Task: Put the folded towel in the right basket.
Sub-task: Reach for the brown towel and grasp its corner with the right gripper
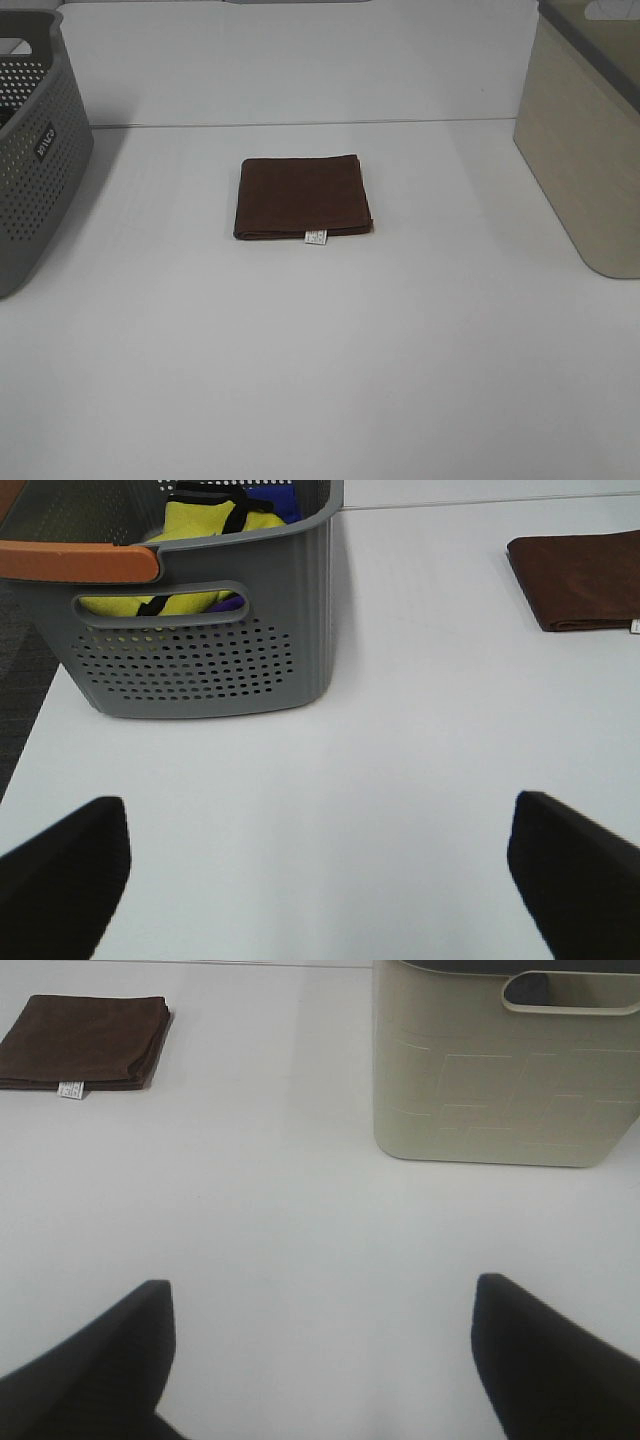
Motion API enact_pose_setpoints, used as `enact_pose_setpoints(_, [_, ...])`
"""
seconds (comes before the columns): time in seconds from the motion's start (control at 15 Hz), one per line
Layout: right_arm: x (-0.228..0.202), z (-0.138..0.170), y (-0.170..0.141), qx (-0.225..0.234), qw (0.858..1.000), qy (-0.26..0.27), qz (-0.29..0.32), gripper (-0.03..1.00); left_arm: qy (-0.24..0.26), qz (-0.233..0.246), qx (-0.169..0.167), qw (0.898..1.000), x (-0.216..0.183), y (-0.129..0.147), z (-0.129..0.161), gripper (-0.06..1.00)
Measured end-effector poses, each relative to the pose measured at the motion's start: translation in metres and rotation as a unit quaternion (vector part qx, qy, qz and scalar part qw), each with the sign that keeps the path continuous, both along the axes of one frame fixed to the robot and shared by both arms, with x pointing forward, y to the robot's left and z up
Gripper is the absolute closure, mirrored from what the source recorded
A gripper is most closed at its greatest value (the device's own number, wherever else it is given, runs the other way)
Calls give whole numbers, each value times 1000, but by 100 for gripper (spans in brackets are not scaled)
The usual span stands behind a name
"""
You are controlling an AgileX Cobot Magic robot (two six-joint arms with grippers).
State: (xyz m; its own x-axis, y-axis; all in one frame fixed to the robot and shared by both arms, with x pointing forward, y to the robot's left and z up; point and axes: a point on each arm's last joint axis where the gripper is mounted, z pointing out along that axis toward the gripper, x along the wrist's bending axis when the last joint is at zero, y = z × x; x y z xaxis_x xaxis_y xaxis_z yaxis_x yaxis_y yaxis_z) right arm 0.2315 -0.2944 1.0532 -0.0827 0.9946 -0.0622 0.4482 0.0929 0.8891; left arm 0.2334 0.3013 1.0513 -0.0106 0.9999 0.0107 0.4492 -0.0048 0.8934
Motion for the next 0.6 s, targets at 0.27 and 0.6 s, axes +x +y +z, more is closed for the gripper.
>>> enact_pose_setpoints(0.27, [0,0,0,0,1000,0,0,20,0,0,0,1000,0,0,0,-3])
enact_pose_setpoints(0.6, [0,0,0,0,1000,0,0,20,0,0,0,1000,0,0,0,-3])
